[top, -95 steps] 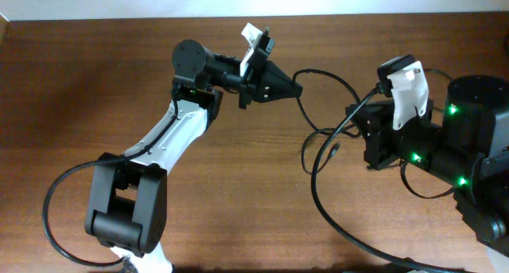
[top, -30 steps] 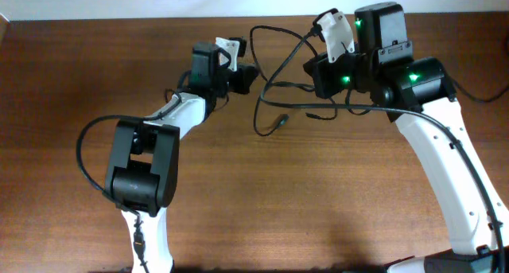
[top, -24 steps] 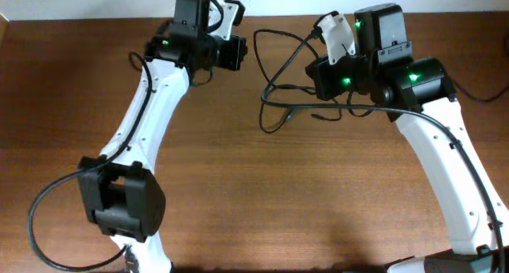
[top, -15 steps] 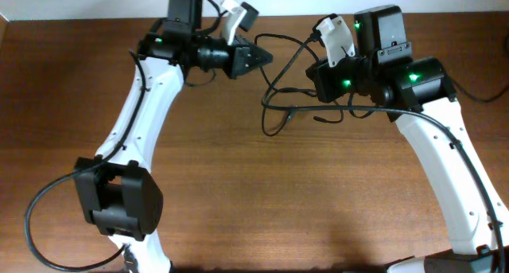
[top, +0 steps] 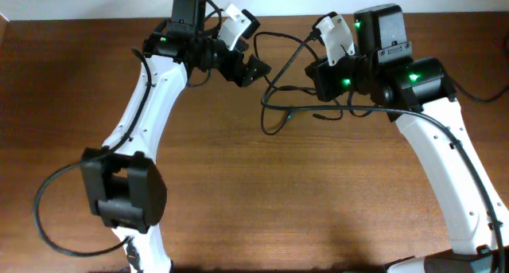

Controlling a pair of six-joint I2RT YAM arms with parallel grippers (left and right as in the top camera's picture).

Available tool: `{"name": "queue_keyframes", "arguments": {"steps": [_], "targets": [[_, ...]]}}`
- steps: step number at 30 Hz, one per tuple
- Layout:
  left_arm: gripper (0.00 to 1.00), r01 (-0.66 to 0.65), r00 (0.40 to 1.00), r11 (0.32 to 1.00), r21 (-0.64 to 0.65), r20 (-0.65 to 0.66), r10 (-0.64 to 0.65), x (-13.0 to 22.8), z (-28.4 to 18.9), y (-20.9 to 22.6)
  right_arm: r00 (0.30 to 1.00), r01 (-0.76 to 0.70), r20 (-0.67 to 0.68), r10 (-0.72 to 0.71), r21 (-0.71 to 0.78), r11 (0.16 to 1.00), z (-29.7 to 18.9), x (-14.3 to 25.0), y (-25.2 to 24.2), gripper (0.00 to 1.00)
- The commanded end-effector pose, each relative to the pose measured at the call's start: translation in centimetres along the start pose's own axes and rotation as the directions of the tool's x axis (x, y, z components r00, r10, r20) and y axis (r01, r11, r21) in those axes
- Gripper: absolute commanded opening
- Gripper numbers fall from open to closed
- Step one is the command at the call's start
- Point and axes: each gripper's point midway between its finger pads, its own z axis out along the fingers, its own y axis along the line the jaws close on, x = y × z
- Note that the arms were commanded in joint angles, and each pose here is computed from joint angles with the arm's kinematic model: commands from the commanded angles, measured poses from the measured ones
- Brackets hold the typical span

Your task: Untangle cables

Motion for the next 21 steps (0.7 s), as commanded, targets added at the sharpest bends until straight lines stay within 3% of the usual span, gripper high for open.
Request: {"name": "queue_keyframes", "arguments": {"steps": [1, 2, 3, 5, 7, 10, 14, 17, 19, 21], "targets": [[0.76, -0.028, 0.994, 0.967, 0.254, 0.105, 0.001, -0.8, 1.9, -2.5, 0.999, 0.029, 0.046, -0.028, -0.025, 0.999, -1.3, -1.1, 1.0, 0.04], [0.06, -0.051, 0.991, 0.958, 0.284, 0.129, 0.014, -1.3, 2.1, -3.2, 0.998, 0.030, 0.050, -0.029, -0.024, 0.999, -1.5, -1.2, 1.0, 0.04], [0.00, -0.051, 0.992, 0.957, 0.286, 0.129, 0.014, -1.3, 2.1, -3.3, 0.998, 0.031, 0.050, -0.030, -0.020, 0.999, -1.5, -1.2, 1.0, 0.04], [0.00, 0.009, 0.996, 0.965, 0.263, 0.081, -0.031, -0.2, 1.8, -2.5, 0.999, 0.028, 0.022, -0.029, 0.059, 0.998, -1.5, -0.6, -0.5, 0.04], [0.00, 0.168, 0.984, 0.984, 0.052, -0.074, -0.164, 4.4, -0.3, 2.6, 0.997, 0.072, -0.019, -0.070, 0.139, 0.988, -1.9, 0.2, -2.1, 0.04], [0.00, 0.346, 0.913, 0.923, -0.170, -0.165, -0.372, 10.5, -6.0, 8.5, 0.999, 0.012, -0.034, 0.000, 0.352, 0.936, -3.9, 1.0, -8.3, 0.04], [0.00, 0.438, 0.865, 0.867, -0.237, -0.151, -0.478, 13.3, -9.8, 10.9, 0.993, -0.054, -0.051, 0.107, 0.608, 0.792, -8.2, 3.2, -16.2, 0.04], [0.00, 0.402, 0.882, 0.891, -0.210, -0.173, -0.438, 12.3, -8.1, 9.7, 0.997, -0.068, -0.015, 0.078, 0.353, 0.933, -5.4, 2.1, -11.4, 0.04], [0.00, 0.343, 0.908, 0.925, -0.163, -0.194, -0.371, 10.5, -5.7, 7.6, 0.997, -0.074, -0.003, 0.077, 0.241, 0.968, -3.9, 1.3, -7.7, 0.64], [0.00, 0.280, 0.943, 0.957, -0.070, -0.166, -0.288, 6.9, -4.0, 4.9, 1.000, -0.003, -0.016, 0.005, 0.127, 0.992, -2.3, 0.6, -3.0, 0.69]]}}
